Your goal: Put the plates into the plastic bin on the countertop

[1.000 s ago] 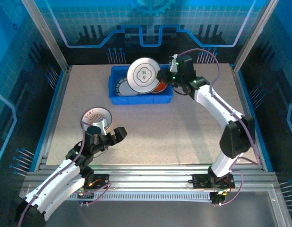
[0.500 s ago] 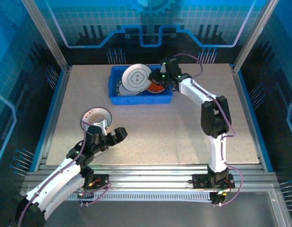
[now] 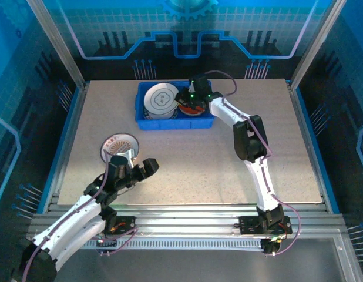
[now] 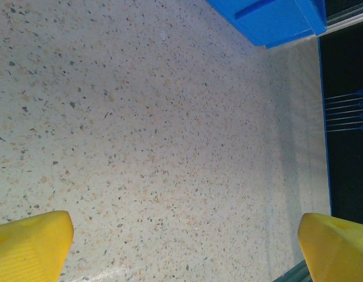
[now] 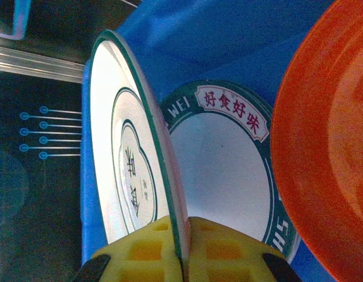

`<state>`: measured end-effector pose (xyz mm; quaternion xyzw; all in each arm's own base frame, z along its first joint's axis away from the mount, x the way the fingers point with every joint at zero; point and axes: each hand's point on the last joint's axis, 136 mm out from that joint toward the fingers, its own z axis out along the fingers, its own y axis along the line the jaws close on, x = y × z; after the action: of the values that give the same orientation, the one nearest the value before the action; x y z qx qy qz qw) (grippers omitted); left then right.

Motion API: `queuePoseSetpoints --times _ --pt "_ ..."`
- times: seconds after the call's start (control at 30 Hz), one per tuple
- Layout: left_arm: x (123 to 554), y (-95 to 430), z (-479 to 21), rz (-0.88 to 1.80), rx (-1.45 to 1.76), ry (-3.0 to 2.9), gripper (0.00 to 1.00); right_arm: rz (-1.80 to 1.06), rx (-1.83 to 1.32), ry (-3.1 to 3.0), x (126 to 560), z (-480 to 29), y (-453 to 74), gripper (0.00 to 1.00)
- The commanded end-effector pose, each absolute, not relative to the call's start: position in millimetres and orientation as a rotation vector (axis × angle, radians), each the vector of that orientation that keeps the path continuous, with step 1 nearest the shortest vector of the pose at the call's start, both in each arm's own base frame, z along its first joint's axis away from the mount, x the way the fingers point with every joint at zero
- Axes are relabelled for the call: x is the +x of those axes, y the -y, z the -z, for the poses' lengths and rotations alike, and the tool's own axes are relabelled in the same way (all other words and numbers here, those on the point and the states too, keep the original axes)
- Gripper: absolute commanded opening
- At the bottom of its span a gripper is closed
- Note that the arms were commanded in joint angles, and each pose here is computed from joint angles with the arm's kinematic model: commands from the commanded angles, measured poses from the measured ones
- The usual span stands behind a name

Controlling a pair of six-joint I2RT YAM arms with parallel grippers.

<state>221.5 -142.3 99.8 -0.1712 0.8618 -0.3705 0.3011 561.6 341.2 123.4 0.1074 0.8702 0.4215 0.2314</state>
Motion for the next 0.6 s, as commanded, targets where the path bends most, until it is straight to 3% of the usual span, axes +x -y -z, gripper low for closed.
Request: queuePoseSetpoints --times 0.0,0.17,0.37,0.57 --pt "221.0 144.3 -99.4 0.992 -0.442 -2.286 0.99 -1.185 0.297 -2.388 565.8 -124.2 -353.1 0.0" --pt "221.4 143.6 -98.4 0.981 -0.442 -2.291 0.99 -1.188 0.286 -2.402 567.6 -117.6 -359.7 0.02" --pt "221.9 143.9 -95.3 0.978 -0.452 -2.303 0.99 -1.14 0.241 -2.424 564.1 -112.9 -364.4 0.27" --pt "223.4 144.2 -97.8 0.977 -0.447 -2.297 0.99 -0.983 0.186 -2.424 560.8 -122.0 -353.4 0.4"
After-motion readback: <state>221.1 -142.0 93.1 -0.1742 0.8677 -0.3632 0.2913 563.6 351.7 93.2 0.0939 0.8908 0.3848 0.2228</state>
